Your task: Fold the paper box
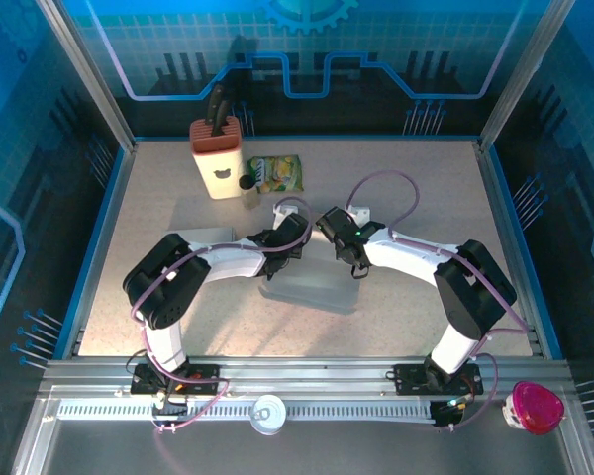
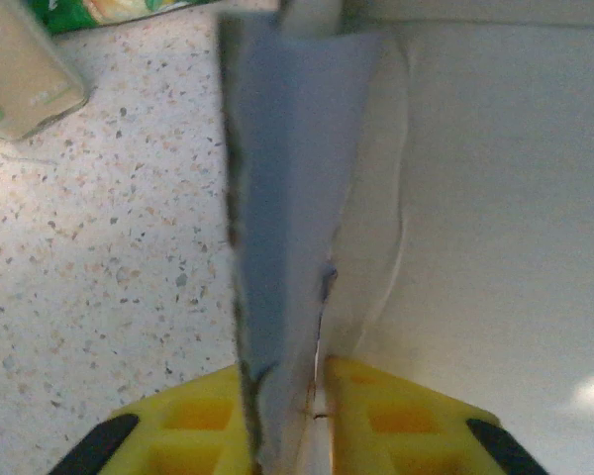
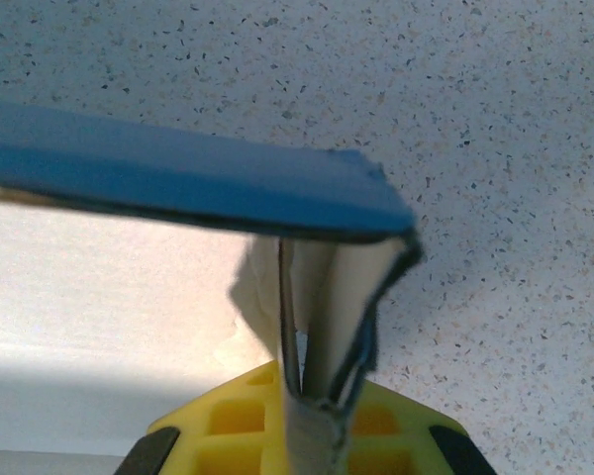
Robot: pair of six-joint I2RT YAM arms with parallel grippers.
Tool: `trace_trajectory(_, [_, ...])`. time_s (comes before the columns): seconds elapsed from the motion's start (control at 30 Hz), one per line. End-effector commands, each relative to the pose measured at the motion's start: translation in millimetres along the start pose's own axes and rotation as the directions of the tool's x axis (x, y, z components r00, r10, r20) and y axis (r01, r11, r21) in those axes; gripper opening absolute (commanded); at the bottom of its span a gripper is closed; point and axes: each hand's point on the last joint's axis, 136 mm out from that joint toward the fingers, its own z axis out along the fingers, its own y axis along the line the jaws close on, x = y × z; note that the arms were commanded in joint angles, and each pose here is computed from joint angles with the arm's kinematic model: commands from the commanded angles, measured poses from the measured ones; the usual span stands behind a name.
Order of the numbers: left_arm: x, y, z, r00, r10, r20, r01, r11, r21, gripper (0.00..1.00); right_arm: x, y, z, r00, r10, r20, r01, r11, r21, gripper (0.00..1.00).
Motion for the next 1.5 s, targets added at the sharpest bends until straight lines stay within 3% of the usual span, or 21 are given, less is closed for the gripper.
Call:
trace_trajectory(0.0, [-26, -13, -17, 0.999, -0.021, 0.049, 0.016, 0.995, 0.100, 0.35, 8, 6, 2, 0.998, -0.031, -0.048, 0.030, 0.999, -0.011, 0.00])
trace_trajectory(0.1, [-34, -15, -25, 0.999, -0.020, 0.047, 0.012, 0.988, 0.152, 0.47, 9, 5, 3, 0.998, -0.031, -0.054, 0.030, 1.000, -0.008, 0.00])
trace_trajectory(0.23, [-38, -15, -27, 1.000, 0.004, 0.017, -0.007, 0.983, 0.185, 0.53, 10, 4, 4, 0.998, -0.026, -0.061, 0.025, 1.000, -0.004, 0.00])
trace_trajectory(0.43, [-31, 1, -22, 0.999, 0.020, -0.033, -0.016, 0.991, 0.133, 0.53, 9, 0, 5, 0.997, -0.018, -0.072, 0.019, 1.000, 0.002, 0.00])
trace_trajectory(0.7, [-33, 9, -42, 1.000, -0.011, 0.001, 0.011, 0.988, 0.153, 0.55, 11, -4, 9, 0.995, -0.008, -0.097, 0.010, 1.000, 0.019, 0.00])
trace_trajectory(1.0, [-45, 13, -97, 0.988, -0.152, 0.020, 0.142, 0.959, 0.247, 0.54, 24, -43, 16, 0.976, 0.109, -0.190, -0.067, 0.974, 0.215, 0.00])
trace_trajectory(1.23, [-45, 21, -149, 0.985, -0.173, -0.004, 0.166, 0.941, 0.293, 0.53, 38, -69, 30, 0.909, 0.278, -0.310, -0.186, 0.937, 0.297, 0.00])
trace_trajectory(1.47, [-25, 18, -187, 0.991, -0.122, -0.061, 0.136, 0.928, 0.347, 0.51, 74, -96, 37, 0.706, 0.554, -0.443, -0.375, 0.822, 0.429, 0.00])
